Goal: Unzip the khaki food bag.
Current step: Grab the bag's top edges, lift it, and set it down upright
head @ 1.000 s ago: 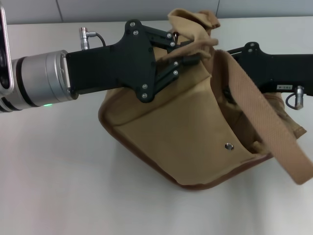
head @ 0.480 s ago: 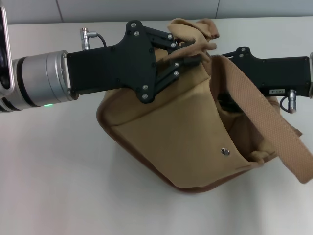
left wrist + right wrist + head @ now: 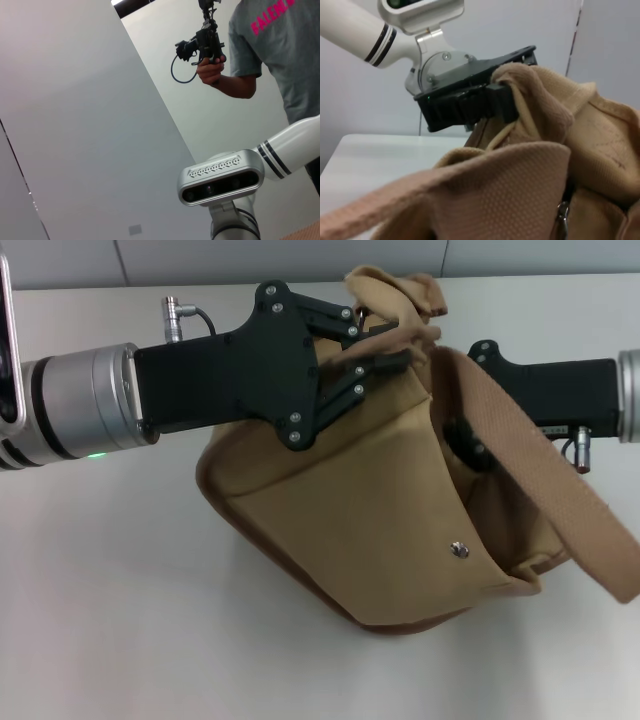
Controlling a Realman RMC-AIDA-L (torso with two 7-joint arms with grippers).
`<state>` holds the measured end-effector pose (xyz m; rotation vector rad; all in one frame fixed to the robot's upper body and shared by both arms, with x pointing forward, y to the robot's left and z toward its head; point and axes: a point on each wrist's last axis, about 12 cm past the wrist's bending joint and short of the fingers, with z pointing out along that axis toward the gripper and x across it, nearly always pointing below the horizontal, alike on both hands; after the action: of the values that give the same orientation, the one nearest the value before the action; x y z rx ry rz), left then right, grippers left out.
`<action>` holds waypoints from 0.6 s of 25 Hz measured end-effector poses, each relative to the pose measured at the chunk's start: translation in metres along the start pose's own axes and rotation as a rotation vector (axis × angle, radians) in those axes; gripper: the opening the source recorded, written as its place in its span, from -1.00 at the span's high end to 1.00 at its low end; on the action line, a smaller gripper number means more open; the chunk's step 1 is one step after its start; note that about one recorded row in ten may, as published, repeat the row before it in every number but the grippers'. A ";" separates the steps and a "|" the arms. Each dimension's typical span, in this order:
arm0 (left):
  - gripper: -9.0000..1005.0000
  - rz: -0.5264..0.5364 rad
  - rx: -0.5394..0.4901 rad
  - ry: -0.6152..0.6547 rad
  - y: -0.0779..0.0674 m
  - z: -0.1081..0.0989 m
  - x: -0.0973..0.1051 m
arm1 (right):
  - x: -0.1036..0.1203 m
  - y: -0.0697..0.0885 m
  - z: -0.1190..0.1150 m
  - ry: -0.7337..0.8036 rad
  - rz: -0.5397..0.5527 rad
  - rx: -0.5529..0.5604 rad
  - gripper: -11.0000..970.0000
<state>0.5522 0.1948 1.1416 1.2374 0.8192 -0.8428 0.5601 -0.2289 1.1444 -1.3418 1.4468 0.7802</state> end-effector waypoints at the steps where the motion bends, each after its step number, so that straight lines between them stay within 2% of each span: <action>1: 0.79 0.000 -0.002 -0.002 0.000 0.000 0.000 | 0.000 0.001 -0.001 -0.013 0.004 0.008 0.51; 7: 0.78 0.003 -0.013 -0.005 0.000 -0.002 -0.001 | 0.002 0.005 -0.012 -0.080 0.026 0.042 0.96; 15: 0.78 0.008 -0.017 -0.004 -0.001 -0.004 0.000 | 0.011 0.012 -0.018 -0.077 0.052 0.056 0.97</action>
<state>0.5513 0.1982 1.1413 1.2224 0.8164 -0.8306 0.5459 -0.2468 1.1380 -1.2238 1.4371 0.8108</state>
